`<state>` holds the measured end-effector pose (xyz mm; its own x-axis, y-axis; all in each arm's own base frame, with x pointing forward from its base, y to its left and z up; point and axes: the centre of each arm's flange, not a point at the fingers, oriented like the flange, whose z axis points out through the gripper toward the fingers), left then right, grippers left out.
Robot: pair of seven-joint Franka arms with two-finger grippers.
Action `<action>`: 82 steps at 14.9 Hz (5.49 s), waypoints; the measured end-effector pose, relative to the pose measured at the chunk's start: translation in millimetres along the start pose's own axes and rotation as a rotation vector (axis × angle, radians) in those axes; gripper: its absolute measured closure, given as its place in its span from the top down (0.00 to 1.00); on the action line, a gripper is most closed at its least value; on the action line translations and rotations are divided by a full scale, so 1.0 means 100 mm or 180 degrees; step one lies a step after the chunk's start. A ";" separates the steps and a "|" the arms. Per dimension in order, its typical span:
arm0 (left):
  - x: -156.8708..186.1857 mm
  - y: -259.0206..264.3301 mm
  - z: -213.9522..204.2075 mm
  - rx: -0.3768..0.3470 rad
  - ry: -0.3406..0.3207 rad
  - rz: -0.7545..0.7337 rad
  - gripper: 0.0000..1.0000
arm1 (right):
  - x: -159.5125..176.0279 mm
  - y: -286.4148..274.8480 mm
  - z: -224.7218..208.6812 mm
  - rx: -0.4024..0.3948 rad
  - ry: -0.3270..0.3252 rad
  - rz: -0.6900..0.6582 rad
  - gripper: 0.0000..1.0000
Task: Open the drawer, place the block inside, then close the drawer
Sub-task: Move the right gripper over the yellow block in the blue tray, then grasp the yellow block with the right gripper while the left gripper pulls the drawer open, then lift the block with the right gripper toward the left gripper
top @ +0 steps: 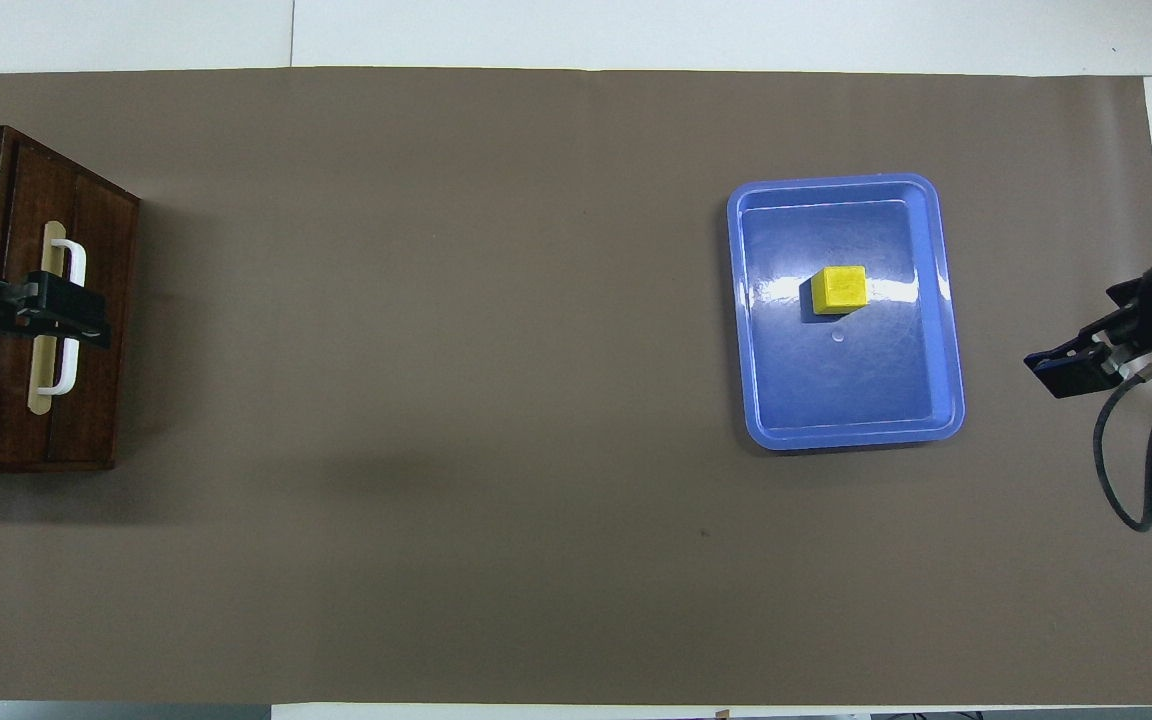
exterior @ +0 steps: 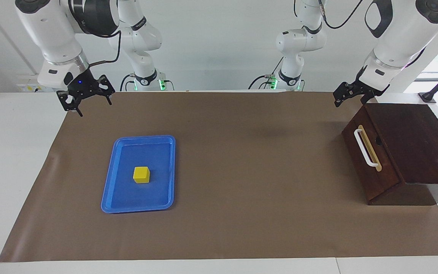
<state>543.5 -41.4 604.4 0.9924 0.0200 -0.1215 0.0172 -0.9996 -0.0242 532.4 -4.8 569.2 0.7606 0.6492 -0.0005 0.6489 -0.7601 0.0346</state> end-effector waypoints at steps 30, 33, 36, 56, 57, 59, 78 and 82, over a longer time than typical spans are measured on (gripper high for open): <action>0.25 0.17 0.68 0.0819 0.0584 0.0307 1.00 | 0.78 0.25 2.51 0.0402 0.0719 -0.2877 1.00; 0.42 0.44 1.06 0.1131 0.0644 0.0567 1.00 | 0.76 0.27 2.54 0.0411 0.0768 -0.2963 1.00; 0.63 0.35 1.41 0.1156 0.0587 0.0587 1.00 | 0.73 0.31 2.54 0.0401 0.0828 -0.2996 1.00; 0.70 0.00 2.04 0.0956 0.0805 0.0122 1.00 | 0.75 0.31 2.65 0.0329 0.1092 -0.3056 0.55; 0.69 0.12 2.04 0.0943 0.0834 0.0086 1.00 | 0.76 0.30 2.65 0.0328 0.1094 -0.3058 0.55; 0.66 0.44 2.03 0.0912 0.0896 0.0060 1.00 | 0.78 0.30 2.62 0.0309 0.1106 -0.3065 0.55; 0.69 1.35 0.91 0.0106 0.0568 -0.1893 1.00 | 2.35 -2.18 0.91 0.0657 0.1348 -0.2626 0.55; 0.71 1.58 1.01 -0.0174 0.0351 -0.3192 1.00 | 2.47 -2.56 0.86 0.0630 0.1418 -0.2551 0.55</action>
<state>604.0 -195.9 491.4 0.5226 0.8523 0.0225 0.8525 -0.5223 -0.0190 556.4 347.6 474.5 0.0331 0.9005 0.4335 0.9988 -0.0458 0.0190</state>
